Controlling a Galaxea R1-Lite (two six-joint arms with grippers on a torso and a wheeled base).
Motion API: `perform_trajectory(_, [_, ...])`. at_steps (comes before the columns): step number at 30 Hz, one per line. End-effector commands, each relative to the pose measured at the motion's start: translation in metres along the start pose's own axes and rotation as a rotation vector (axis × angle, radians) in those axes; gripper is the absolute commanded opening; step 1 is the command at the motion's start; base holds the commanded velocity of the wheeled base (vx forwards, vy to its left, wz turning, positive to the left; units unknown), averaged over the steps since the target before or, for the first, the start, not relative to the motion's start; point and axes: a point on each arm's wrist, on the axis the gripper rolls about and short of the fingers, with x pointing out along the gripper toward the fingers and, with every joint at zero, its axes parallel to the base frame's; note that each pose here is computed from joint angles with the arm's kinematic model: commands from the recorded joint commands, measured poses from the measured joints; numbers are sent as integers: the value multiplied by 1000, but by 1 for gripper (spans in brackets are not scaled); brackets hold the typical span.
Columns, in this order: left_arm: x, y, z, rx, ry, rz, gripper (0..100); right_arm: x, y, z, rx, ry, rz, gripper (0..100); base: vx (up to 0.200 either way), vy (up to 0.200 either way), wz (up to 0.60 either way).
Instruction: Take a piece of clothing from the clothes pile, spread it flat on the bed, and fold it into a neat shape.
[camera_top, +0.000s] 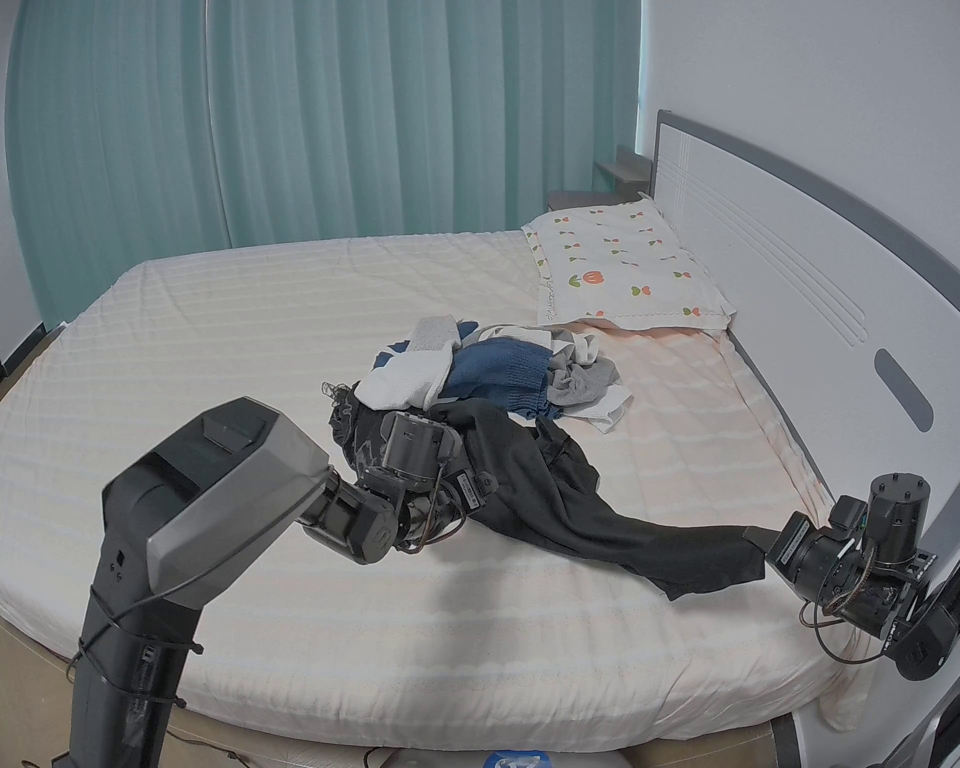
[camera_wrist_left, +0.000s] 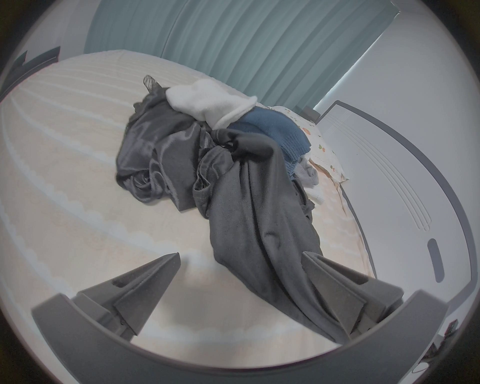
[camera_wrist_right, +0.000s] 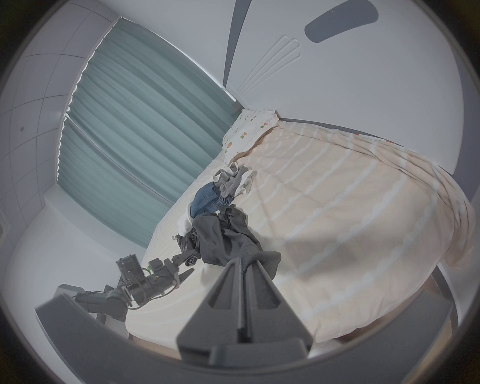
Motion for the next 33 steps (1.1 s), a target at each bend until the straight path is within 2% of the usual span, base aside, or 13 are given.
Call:
perform_trajectory(1, [38,8,-16,-27,24,23,100,1,-1,-1,5,1,-5,0,0,0,0])
perform_trajectory(7, [50,2,-10,-93,15,18,100,1,0,0,3,0,-2,0,0,0,0])
perform_trajectory(12, [59,3,-4,-139,-35,39,100,1,1,0,2,-4,5,0,0,0,0])
perform_trajectory(13, [60,4,-4,-140,-37,41,0,2,1,0,2,-2,3,0,0,0,0])
perform_trajectory(26, [57,18,15,-209,-71,62,0,1,1,3,11,-16,8,0,0,0,0])
perform_trajectory(30, [40,15,29,-224,-83,64,0,0,2,5,13,-20,17,0,0,0,0])
perform_trajectory(33, [-1,6,41,-238,-78,56,0,4,6,9,10,-39,40,0,0,0,0])
